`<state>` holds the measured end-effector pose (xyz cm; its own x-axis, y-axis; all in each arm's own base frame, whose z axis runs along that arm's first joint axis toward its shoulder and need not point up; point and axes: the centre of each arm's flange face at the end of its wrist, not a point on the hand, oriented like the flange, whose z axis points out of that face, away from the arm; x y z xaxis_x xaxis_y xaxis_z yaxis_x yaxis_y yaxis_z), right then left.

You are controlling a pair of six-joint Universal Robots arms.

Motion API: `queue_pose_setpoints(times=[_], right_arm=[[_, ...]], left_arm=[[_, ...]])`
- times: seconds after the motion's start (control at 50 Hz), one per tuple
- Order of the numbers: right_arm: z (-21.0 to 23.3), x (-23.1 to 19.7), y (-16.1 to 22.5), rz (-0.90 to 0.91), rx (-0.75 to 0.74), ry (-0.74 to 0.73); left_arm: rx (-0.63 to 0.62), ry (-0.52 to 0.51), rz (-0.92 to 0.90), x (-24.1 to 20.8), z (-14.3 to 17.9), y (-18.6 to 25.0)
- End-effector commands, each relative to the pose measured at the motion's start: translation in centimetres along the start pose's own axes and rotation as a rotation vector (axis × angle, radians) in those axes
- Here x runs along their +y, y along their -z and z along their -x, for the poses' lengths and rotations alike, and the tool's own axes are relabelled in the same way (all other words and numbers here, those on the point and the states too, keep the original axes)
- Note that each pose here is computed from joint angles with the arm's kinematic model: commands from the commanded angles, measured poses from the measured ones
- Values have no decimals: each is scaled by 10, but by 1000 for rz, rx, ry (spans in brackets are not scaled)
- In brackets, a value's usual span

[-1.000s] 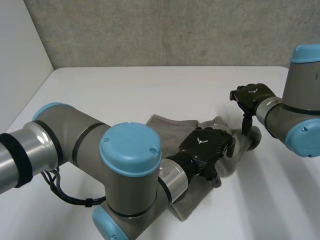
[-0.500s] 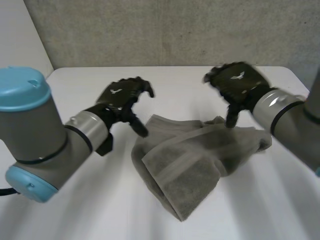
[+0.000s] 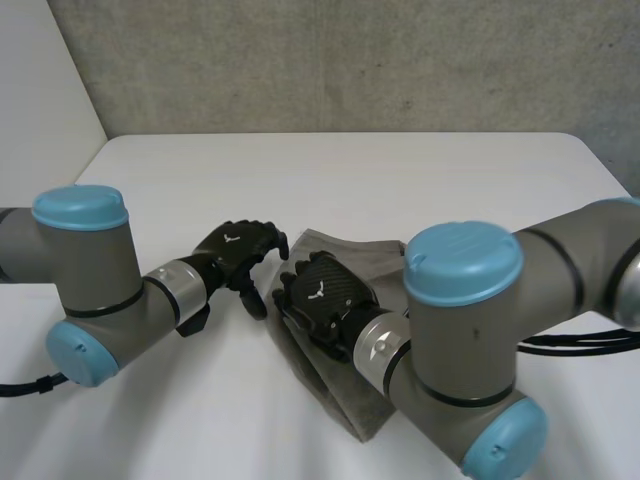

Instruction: Fold the towel.

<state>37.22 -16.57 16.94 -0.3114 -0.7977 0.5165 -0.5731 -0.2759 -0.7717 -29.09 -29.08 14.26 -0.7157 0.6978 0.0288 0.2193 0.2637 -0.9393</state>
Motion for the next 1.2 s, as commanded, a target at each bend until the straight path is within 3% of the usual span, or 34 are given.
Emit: queue_pose_setpoints(times=[0.02,0.34,0.54,0.74,1.0,1.06,1.1,1.14,1.16,1.2], right_arm=[[11,19,-16,73,22,28],[8,28,-28,69,89,71],[-30,-3,13,10,217,49],[-62,24,40,153,253,10],[-54,41,67,335,97,18],[-71,26,63,273,161,22],[-87,11,58,197,229,32],[-127,-25,49,-6,409,35],[-127,-26,49,-7,410,35],[-184,-66,59,-262,651,14]], left_arm=[[0,8,23,10,0,-7],[72,-4,54,23,-29,-10],[105,-24,44,22,-45,-10],[72,-25,42,21,-41,-15],[42,-14,93,-3,-42,11],[31,-22,68,-21,-40,14],[2,-45,-40,-57,-32,8],[-34,-61,-108,-80,-26,6],[-35,-61,-109,-80,-25,6],[-140,-67,-268,-133,-11,8]])
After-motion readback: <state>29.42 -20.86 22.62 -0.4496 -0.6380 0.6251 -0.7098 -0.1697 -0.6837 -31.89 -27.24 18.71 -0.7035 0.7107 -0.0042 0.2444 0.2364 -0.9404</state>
